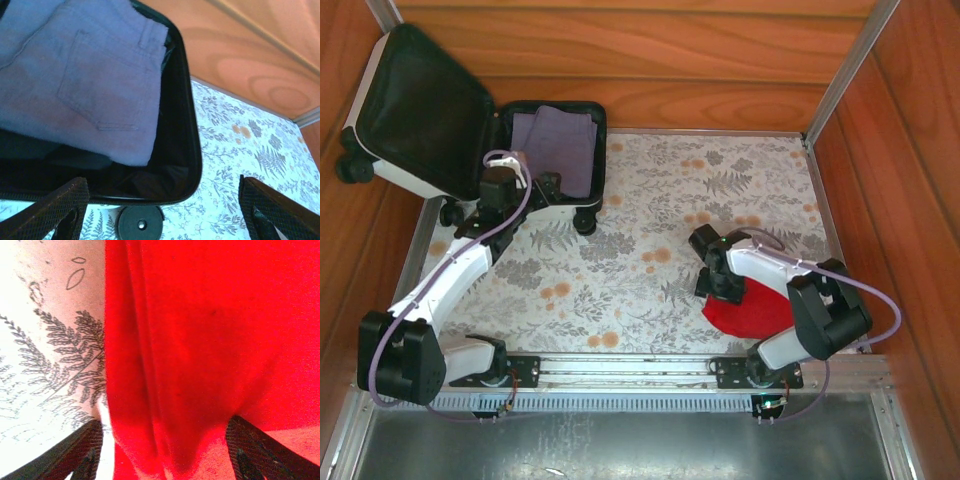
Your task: Pack the luggage
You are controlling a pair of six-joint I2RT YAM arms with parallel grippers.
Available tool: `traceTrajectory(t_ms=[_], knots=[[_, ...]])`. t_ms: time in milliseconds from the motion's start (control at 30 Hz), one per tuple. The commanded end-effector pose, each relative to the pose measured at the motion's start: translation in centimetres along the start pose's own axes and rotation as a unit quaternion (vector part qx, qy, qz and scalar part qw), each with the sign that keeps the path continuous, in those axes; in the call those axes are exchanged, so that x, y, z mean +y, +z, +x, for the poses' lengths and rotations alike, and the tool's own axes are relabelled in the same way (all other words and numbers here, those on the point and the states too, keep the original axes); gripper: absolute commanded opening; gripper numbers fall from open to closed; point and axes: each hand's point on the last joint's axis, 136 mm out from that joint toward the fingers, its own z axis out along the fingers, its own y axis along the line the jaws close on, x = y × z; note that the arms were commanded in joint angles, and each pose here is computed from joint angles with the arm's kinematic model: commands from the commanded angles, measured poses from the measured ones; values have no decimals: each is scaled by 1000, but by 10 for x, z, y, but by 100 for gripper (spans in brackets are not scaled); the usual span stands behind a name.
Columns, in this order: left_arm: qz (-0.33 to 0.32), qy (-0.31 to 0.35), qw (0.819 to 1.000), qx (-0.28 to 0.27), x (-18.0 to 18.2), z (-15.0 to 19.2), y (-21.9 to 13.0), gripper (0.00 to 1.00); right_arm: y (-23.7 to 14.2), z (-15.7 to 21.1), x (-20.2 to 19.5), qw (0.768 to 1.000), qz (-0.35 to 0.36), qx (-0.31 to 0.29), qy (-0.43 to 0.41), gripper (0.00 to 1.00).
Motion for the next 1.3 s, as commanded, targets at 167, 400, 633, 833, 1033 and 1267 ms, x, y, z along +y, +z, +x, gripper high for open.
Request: traceTrajectory(t_ms=[167, 400, 633, 833, 1033, 1267], knots=[[-20, -68, 996, 58, 12, 38, 19, 81, 6, -21, 25, 999, -16, -25, -39, 41], [10, -37, 982, 185, -24, 103, 32, 88, -4, -39, 64, 989, -51, -61, -128, 0], [33, -90, 956, 279, -61, 157, 34, 99, -48, -47, 106, 952, -91, -167, -239, 0], [59, -120, 933, 335, -93, 190, 43, 99, -89, -42, 134, 907, -213, -239, -273, 0], [54, -153, 910, 382, -103, 222, 53, 96, -100, -37, 140, 890, -244, -251, -292, 0], [69, -163, 905, 387, -123, 227, 54, 97, -98, -30, 150, 882, -268, -235, -308, 0]])
